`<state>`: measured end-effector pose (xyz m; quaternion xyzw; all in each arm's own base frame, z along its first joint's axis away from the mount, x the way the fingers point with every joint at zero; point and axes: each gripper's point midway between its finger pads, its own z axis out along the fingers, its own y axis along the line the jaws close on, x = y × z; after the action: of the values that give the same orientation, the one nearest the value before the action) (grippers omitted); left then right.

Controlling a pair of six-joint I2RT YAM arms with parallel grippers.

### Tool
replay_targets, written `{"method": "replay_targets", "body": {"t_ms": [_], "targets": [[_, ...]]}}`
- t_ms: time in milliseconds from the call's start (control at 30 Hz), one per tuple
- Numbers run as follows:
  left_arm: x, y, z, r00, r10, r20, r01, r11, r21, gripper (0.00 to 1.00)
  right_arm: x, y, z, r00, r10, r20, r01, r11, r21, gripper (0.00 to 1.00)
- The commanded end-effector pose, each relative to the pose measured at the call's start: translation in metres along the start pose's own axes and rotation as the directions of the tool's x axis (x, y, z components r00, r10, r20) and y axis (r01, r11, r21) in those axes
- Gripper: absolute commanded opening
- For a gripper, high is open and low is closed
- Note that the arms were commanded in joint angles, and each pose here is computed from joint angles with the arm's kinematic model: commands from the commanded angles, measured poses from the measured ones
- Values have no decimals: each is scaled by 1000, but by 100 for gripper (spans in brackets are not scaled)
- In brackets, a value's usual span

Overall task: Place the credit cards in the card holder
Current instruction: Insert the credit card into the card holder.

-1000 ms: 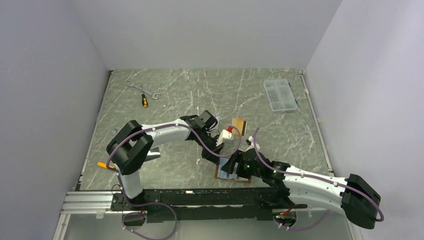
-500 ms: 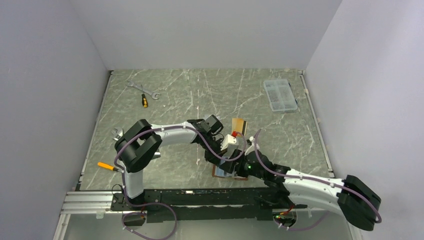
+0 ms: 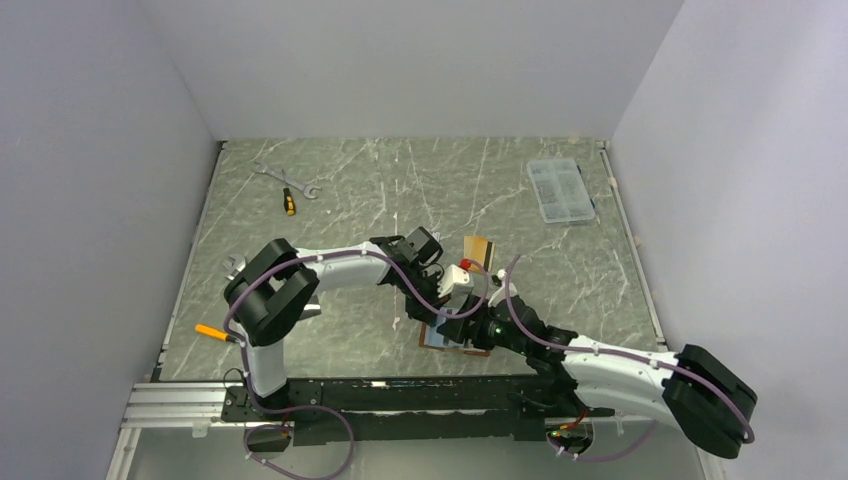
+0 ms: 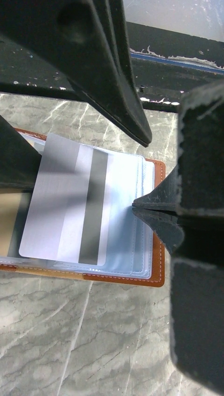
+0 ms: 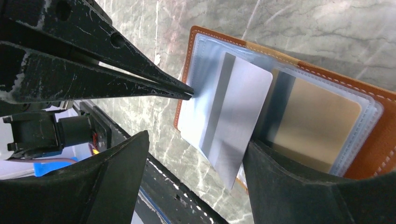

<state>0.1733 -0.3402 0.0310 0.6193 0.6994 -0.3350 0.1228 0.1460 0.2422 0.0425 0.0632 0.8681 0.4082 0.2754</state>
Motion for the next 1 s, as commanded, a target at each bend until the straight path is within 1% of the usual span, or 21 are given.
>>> {"method": "replay_targets", "body": {"t_ms": [0,100,167,233,333,467,567,633,733,867,967], "targets": [[22,10,9,994,12,-107,-18,998,-58,1,6,-30,-10,999,-41,-10,42,994,97,76],[36,15,17,983,-18,-181,5,998,-68,1,1,-23,-18,999,-32,26,31,998,51,80],[43,17,20,977,-22,-211,5,997,-82,1,-1,-26,-22,999,-14,40,12,998,54,82],[47,16,21,973,-23,-228,3,996,-90,1,-3,-29,-26,999,-1,45,-2,998,67,82],[47,13,20,974,-15,-226,-6,996,-90,0,-4,-31,-30,999,11,52,-15,997,79,81],[44,7,17,978,-9,-210,-7,997,-77,0,-4,-32,-31,998,13,56,-17,996,82,74],[34,-2,10,987,-5,-163,-2,999,-41,1,-7,-28,-29,999,-14,51,10,997,82,71],[21,-12,3,994,4,-106,-3,1000,9,2,-8,-25,-26,999,-33,36,30,995,92,69],[4,-15,-12,999,1,-33,0,999,50,4,-12,-16,-21,998,-65,22,63,994,91,66],[1,-9,-26,998,-55,10,54,993,101,6,-15,-9,-15,995,-100,0,100,990,102,58],[3,0,-42,994,-88,60,81,991,105,8,-14,-5,-12,993,-116,-20,118,987,105,49]]}}
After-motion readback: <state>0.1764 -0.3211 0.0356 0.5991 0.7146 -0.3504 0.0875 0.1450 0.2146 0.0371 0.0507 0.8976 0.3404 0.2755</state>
